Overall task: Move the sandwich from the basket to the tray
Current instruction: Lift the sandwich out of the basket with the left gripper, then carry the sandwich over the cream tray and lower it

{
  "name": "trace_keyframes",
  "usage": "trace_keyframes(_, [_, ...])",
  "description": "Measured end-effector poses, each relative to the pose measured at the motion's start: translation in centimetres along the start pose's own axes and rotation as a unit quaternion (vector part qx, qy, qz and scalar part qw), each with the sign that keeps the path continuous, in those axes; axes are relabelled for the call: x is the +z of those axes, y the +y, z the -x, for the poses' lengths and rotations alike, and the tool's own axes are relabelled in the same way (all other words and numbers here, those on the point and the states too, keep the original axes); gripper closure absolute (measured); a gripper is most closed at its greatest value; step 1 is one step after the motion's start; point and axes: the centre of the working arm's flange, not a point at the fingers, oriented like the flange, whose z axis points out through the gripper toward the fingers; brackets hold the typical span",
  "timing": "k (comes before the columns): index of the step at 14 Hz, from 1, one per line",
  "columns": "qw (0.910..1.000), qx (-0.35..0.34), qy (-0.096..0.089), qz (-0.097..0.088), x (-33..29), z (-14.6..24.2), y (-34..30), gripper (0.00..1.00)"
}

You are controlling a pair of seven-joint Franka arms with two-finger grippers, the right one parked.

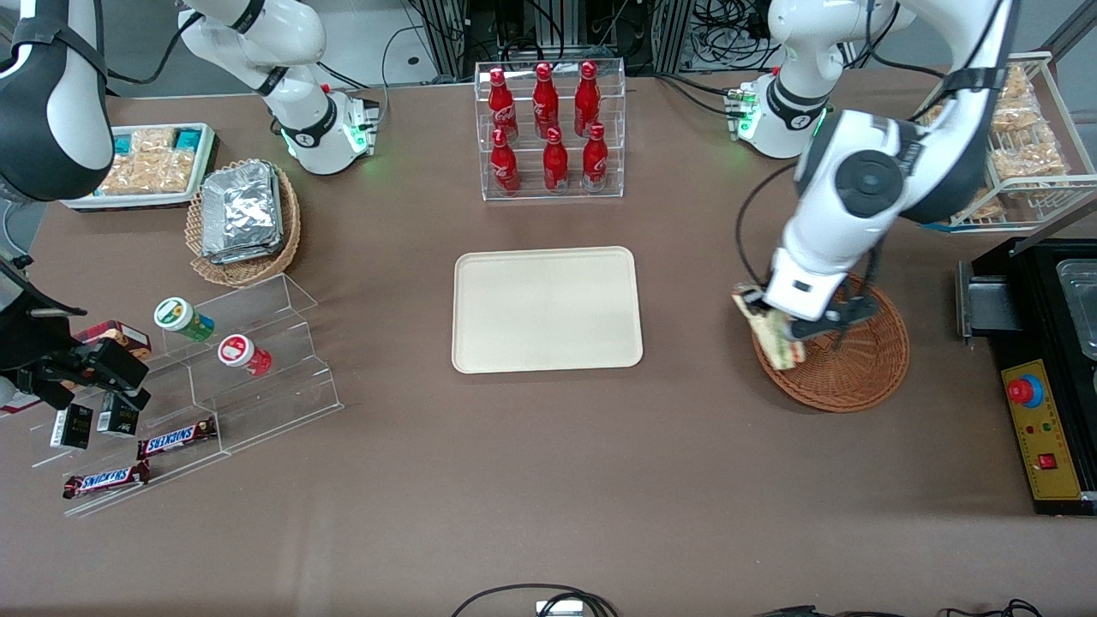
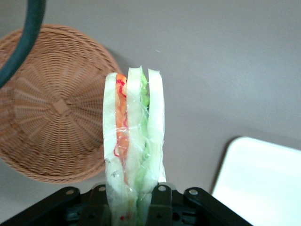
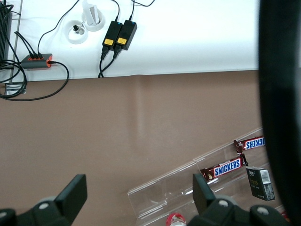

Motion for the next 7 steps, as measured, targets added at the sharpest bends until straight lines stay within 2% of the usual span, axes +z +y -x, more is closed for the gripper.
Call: trace_keyframes(7, [0.9927, 0.118, -0.023, -0.001, 2.8, 6.2, 9.6, 0.80])
